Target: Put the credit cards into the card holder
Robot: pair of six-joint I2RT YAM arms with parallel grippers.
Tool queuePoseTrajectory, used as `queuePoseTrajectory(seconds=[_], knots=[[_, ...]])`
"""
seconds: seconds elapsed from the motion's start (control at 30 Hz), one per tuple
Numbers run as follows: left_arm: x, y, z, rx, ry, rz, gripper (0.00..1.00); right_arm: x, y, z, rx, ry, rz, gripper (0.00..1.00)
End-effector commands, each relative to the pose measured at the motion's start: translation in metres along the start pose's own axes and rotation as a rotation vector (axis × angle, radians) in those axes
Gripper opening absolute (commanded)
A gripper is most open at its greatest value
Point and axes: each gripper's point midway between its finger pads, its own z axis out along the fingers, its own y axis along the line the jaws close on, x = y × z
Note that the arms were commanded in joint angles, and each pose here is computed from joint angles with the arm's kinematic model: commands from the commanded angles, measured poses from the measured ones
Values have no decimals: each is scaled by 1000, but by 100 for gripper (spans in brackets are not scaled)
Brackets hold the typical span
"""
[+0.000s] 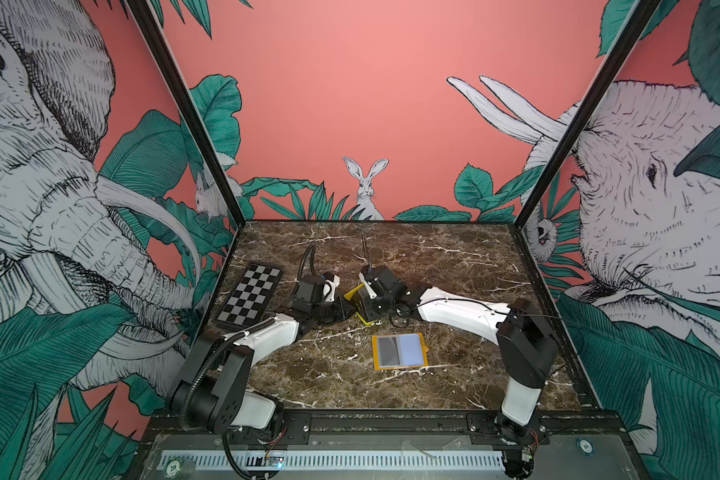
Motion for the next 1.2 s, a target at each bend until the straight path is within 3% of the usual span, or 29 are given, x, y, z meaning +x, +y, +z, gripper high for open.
queuePoseTrajectory(seconds=[0.0, 0.3, 0.7, 0.8, 1.17], knots=[[-6, -37, -10, 179, -23, 32, 22, -10, -7, -34, -51, -47, 76, 4], [-4, -73, -24, 396, -36, -24, 26, -8, -45, -106, -268, -100, 447, 2], [7, -123, -6, 556, 7, -61, 36, 11, -62, -159, -430, -125, 757, 0], [6, -138, -2, 611, 10, -89, 36, 13, -63, -166, -446, -147, 771, 0], [0, -158, -10, 759, 32, -157, 36, 12, -56, -190, -548, -259, 617, 0]])
